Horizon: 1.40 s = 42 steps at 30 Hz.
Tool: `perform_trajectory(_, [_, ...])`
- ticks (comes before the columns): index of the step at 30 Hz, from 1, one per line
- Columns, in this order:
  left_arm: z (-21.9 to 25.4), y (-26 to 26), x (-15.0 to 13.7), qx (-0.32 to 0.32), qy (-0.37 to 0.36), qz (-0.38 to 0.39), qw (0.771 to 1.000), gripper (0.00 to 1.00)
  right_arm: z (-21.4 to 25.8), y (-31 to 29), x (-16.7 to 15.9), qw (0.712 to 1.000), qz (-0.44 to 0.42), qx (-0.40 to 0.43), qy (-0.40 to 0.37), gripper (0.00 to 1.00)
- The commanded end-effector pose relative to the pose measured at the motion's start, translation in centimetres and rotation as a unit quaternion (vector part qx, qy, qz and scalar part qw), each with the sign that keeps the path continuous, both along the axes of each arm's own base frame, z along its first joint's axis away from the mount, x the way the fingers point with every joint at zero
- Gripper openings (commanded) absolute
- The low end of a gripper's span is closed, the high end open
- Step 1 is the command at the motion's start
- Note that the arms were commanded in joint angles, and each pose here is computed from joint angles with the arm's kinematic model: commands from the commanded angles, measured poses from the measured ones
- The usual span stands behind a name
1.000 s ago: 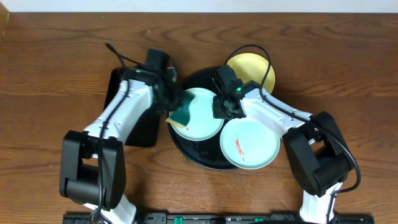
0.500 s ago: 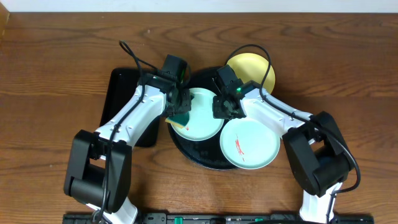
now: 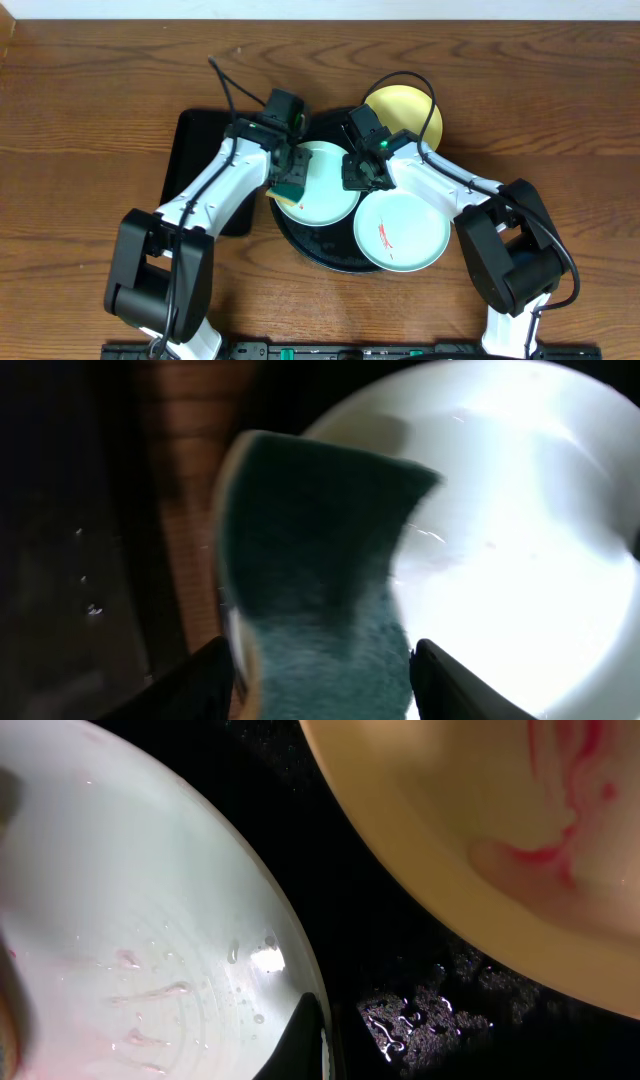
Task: Clean dirty plates on tray and stack at the side
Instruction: 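Move the sponge onto the left pale blue plate, then scrub the left plate with the sponge while right gripper holds rim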
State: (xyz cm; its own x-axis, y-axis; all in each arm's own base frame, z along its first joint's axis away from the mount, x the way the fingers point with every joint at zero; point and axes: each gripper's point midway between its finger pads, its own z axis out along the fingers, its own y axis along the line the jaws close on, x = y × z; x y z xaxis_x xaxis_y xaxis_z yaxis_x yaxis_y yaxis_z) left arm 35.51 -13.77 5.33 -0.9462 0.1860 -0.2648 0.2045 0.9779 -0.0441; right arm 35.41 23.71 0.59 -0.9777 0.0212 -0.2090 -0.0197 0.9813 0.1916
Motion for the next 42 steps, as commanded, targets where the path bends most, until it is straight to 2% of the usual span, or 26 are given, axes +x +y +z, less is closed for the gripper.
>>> perform_trajectory(1, [-0.6, -1.2, -0.9, 0.028, -0.001, -0.076, 0.997, 0.58, -1.0, -0.1, -0.2, 1.000, -0.009, -0.010, 0.008, 0.01])
perform_trajectory(11, [-2.3, 0.7, -0.1, 0.102, -0.012, -0.049, 0.994, 0.58, -1.0, -0.1, -0.2, 1.000, -0.009, -0.010, 0.008, 0.01])
perform_trajectory(21, [-3.8, 0.5, 0.1, 0.107, -0.007, -0.036, 0.994, 0.58, -1.1, -0.1, -0.2, 1.000, -0.009, -0.010, 0.008, 0.01])
perform_trajectory(23, [-3.8, 0.5, 0.1, 0.107, -0.007, -0.036, 0.994, 0.53, -1.0, -0.1, -0.2, 1.000, -0.009, -0.010, 0.008, 0.01])
perform_trajectory(28, [-3.7, 0.5, 0.2, 0.106, -0.009, -0.035, 0.994, 0.12, -1.0, -0.1, -0.2, 1.000, -0.009, -0.010, 0.008, 0.01])
perform_trajectory(30, [-3.5, 0.4, 0.3, 0.105, -0.011, -0.033, 0.994, 0.08, -1.0, -0.1, -0.2, 1.000, -0.009, -0.010, 0.008, 0.01])
perform_trajectory(36, [-2.8, 0.2, 0.8, 0.100, -0.020, -0.031, 0.994, 0.08, -1.0, -0.1, -0.2, 1.000, -0.009, -0.010, 0.008, 0.01])
perform_trajectory(37, [-2.8, 0.2, 0.8, 0.100, -0.021, -0.031, 0.994, 0.11, -1.0, -0.1, -0.1, 1.000, -0.009, -0.010, 0.007, 0.01])
perform_trajectory(40, [-2.8, 0.2, 0.8, 0.100, -0.020, -0.031, 0.994, 0.49, -1.0, -0.1, -0.2, 1.000, -0.008, -0.010, 0.007, 0.01])
perform_trajectory(41, [-2.9, 0.3, 0.7, 0.101, -0.019, -0.031, 0.994, 0.56, -1.0, -0.1, -0.2, 1.000, -0.008, -0.010, 0.007, 0.01])
perform_trajectory(42, [-2.9, 0.3, 0.7, 0.101, -0.018, -0.031, 0.994, 0.58, -1.0, -0.1, -0.2, 1.000, -0.008, -0.010, 0.007, 0.01])
